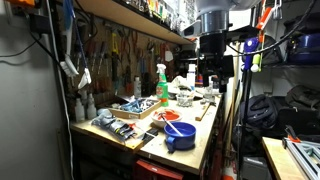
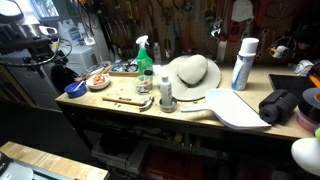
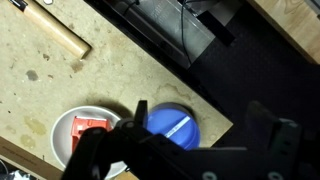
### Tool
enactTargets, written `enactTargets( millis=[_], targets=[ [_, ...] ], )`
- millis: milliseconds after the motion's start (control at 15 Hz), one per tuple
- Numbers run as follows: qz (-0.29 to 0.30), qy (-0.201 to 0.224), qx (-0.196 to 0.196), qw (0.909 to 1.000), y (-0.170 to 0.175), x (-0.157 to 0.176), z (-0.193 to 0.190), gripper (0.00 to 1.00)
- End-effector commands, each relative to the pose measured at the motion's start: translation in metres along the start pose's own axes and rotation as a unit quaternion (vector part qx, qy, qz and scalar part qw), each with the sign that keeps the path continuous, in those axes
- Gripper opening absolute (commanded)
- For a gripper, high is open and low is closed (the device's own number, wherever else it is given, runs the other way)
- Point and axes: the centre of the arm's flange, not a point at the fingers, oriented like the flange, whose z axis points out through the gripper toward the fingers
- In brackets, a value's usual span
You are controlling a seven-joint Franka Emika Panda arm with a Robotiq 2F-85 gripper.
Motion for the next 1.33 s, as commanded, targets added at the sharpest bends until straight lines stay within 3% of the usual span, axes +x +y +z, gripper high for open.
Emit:
enactTargets(
  millis=[0,200,467,533,800,867,1067,1267],
  targets=[
    [0.090,-0.010,0.008,0.9958,0.007,0.011,0.020,1.00],
    [0.169,0.003,0.017,0.9855,0.034,0.012,0.028,1.00],
    [0.263,-0.001,0.057,0.9633,0.055,0.011,0.043,1.00],
    [0.223,0.000,0.033,0.9743,0.050,0.004,0.037,1.00],
    [0.225,-0.002,0.035,0.9737,0.052,0.006,0.039,1.00],
    [0.266,0.010,0.029,0.9636,0.049,0.012,0.048,1.00],
    [0.325,0.033,0.031,0.9446,0.044,0.022,0.069,1.00],
    [0.362,0.031,0.021,0.9314,0.043,0.030,0.092,1.00]
  ],
)
